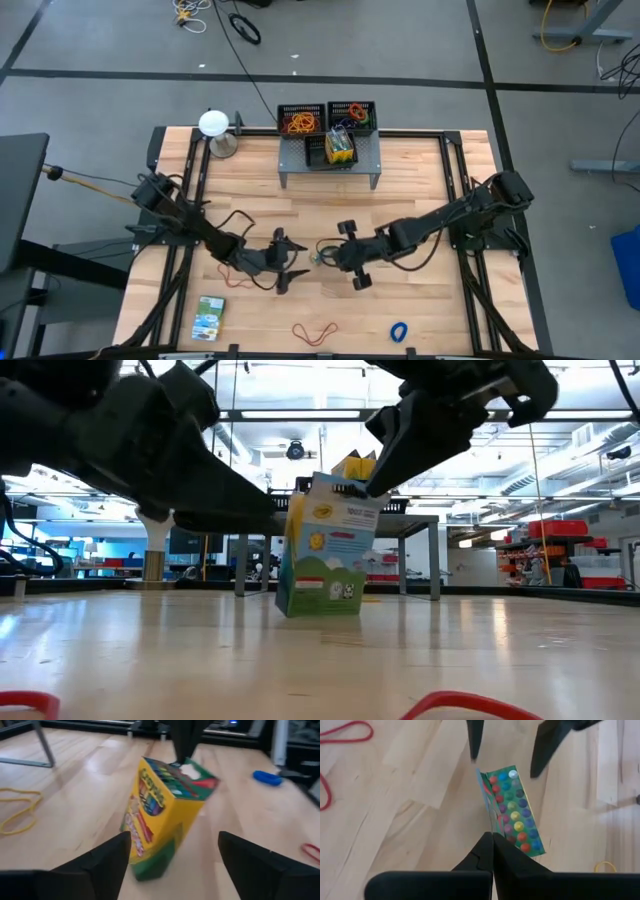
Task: Pick & Place Office Desk Supplies
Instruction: Put the crayon box into the bottom black basket on the shelf
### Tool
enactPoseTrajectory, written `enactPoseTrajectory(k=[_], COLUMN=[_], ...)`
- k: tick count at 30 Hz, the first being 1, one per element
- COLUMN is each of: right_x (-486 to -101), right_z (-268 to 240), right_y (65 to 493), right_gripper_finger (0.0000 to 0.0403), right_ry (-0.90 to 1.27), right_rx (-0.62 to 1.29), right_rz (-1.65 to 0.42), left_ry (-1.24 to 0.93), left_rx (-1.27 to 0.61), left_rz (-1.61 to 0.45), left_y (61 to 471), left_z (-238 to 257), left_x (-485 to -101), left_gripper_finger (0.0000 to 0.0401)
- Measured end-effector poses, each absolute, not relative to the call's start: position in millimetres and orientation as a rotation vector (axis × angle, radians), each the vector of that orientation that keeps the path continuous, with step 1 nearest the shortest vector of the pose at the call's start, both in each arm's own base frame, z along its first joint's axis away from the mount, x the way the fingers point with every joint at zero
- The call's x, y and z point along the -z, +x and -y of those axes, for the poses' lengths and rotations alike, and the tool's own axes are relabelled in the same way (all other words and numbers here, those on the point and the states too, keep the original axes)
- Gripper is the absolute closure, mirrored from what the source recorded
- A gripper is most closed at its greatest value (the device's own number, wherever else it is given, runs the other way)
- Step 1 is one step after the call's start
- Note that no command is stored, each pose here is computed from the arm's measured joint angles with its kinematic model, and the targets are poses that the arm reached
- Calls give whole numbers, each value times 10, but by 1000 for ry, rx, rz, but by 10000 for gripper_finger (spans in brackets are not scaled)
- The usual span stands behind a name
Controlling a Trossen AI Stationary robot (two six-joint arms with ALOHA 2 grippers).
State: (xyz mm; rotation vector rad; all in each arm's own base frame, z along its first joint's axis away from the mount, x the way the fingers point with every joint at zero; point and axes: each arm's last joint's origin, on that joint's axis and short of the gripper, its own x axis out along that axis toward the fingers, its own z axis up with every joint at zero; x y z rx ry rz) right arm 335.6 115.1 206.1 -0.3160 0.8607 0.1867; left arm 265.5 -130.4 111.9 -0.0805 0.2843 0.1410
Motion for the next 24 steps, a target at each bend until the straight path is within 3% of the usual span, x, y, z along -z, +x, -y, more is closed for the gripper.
enactPoseTrajectory(k=[16, 24], right_x=[-2093, -2107], right_z=[-1037, -1059], right_y=[3432, 3439], right_gripper_finger=[400, 367], right_ry=[-265, -230], right_rx=[-152, -142], right_rz=[-819, -801], left_ry=[-72, -100], left_rx=[-144, -147], left_rz=[-303, -304], left_y=[2917, 2913], left_z=[1414, 1419], left_x=[-1069, -1066], left_gripper_finger=[101, 143])
